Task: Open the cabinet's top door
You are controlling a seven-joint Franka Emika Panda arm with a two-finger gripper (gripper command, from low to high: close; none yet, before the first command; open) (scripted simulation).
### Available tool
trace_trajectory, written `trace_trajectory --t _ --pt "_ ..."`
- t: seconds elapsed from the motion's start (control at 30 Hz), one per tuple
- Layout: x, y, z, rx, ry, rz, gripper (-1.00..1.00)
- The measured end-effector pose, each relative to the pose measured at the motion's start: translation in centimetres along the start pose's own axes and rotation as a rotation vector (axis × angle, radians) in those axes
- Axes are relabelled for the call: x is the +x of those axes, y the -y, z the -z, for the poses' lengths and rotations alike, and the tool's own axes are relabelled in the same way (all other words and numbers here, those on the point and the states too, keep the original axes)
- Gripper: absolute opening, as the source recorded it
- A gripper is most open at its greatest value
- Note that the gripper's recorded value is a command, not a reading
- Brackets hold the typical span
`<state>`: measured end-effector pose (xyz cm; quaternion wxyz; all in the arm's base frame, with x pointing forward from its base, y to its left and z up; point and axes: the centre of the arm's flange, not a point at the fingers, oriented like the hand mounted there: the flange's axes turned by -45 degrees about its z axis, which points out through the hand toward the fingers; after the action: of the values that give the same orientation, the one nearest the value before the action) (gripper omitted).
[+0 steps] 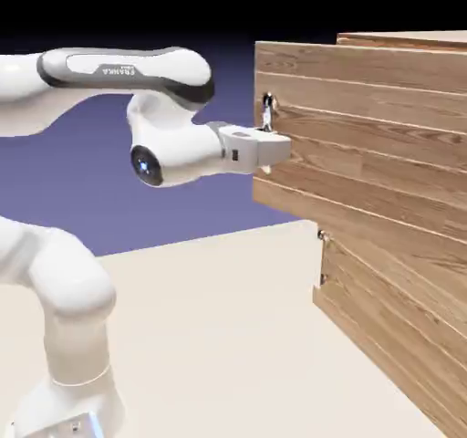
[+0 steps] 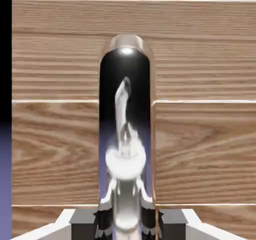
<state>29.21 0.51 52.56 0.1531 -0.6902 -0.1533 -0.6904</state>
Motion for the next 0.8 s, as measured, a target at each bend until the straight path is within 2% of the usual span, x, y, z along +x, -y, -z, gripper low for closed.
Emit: trace_trajectory --t 0.8 --pt "0.0 -3.5 8.1 0.187 0.000 -0.001 -1.00"
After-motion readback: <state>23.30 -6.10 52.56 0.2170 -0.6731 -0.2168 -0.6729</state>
